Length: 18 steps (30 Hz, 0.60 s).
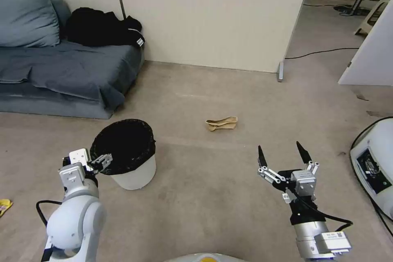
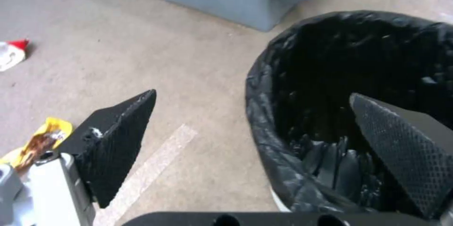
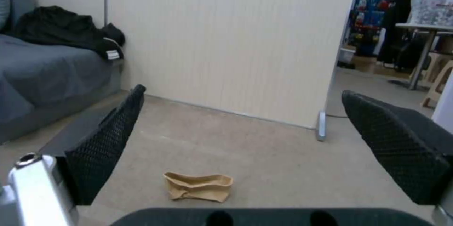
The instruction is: Pick up the trash bin, then pick up the garbage from the floor and place it into the trash bin.
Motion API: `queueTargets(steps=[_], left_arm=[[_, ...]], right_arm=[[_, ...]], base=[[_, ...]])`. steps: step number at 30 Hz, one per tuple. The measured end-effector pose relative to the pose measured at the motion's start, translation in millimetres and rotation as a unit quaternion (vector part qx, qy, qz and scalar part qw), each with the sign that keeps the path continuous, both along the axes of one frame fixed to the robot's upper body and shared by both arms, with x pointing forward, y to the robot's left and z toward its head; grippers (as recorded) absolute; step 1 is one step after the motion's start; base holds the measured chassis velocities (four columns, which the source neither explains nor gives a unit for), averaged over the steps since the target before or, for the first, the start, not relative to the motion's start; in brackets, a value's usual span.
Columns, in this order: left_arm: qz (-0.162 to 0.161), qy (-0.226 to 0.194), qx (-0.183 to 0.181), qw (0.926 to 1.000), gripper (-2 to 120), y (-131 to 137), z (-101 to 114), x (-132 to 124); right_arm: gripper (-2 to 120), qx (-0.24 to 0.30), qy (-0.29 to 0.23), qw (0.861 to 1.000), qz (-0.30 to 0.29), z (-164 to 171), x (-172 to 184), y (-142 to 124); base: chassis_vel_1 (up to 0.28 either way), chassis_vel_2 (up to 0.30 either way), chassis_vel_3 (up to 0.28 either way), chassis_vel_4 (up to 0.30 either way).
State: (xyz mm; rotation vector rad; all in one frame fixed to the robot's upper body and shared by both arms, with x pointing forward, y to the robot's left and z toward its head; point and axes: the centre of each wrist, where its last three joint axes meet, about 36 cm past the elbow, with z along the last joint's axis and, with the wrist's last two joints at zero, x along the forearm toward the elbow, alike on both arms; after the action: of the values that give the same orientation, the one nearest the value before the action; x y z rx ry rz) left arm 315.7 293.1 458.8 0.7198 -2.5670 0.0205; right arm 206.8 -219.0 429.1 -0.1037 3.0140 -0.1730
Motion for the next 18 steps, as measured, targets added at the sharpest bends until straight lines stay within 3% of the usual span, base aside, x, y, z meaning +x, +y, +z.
queueTargets(steps=[9, 18], left_arm=[[0.022, 0.029, -0.014, 0.9992, 100, 17, -21, 17], [0.025, 0.047, -0.036, 0.9980, 100, 24, -35, 30]], right_arm=[[100, 0.000, 0.004, 1.000, 0.000, -3, 0, 0], [100, 0.002, 0.004, 1.000, 0.000, -4, 0, 0]], base=[[0.000, 0.000, 0.000, 0.000], [0.000, 0.000, 0.000, 0.000]])
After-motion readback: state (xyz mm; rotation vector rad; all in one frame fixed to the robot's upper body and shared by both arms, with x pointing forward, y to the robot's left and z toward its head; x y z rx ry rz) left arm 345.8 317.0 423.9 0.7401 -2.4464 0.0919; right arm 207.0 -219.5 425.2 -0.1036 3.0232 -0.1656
